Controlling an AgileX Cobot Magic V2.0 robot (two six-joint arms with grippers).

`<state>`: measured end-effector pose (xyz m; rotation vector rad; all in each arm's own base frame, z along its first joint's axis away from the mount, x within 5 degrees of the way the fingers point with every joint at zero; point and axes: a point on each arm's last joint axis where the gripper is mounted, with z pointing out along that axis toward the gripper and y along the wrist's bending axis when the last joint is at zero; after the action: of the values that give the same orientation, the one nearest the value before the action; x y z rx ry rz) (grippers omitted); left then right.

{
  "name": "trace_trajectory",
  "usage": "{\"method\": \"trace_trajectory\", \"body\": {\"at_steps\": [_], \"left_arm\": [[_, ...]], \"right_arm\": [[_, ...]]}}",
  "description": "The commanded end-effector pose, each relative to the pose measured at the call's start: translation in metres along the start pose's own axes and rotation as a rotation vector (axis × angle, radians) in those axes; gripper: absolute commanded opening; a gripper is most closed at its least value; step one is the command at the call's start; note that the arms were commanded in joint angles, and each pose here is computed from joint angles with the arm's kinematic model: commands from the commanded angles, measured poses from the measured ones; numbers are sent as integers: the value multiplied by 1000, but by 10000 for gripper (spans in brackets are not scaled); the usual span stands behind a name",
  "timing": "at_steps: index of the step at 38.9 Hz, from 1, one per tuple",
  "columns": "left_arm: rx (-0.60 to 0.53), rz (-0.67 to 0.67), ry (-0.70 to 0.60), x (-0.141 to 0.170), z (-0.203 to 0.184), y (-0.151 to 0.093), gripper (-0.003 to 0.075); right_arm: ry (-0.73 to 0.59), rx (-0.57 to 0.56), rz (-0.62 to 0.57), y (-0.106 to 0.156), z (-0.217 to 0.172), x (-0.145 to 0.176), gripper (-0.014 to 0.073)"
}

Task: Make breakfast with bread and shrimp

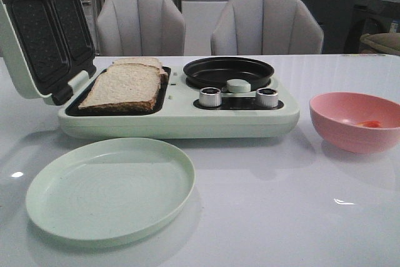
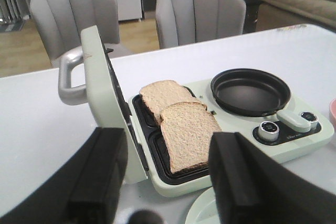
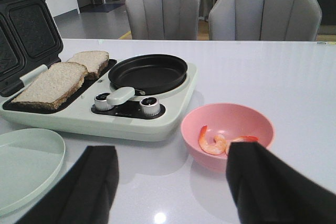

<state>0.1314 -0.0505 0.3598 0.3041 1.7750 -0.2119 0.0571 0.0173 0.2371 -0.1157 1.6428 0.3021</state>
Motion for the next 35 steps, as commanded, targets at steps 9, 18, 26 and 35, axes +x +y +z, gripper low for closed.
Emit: {"method": "trace_trajectory", "body": {"at_steps": [9,18,26,35], "left_arm": [[-106,-223,-31,-73,76,25,416],[-153,-409,50,-94,108,68,416],[-60,-546,70,-86,133,104,416],[55,-739,106,-58,156,145,416]], "right_arm": [[-93,7,2,0,-1,-15,539],[-93,7,2,0,-1,-15,539],[-93,7,2,0,-1,-15,539],[-93,7,2,0,-1,-15,539]]}}
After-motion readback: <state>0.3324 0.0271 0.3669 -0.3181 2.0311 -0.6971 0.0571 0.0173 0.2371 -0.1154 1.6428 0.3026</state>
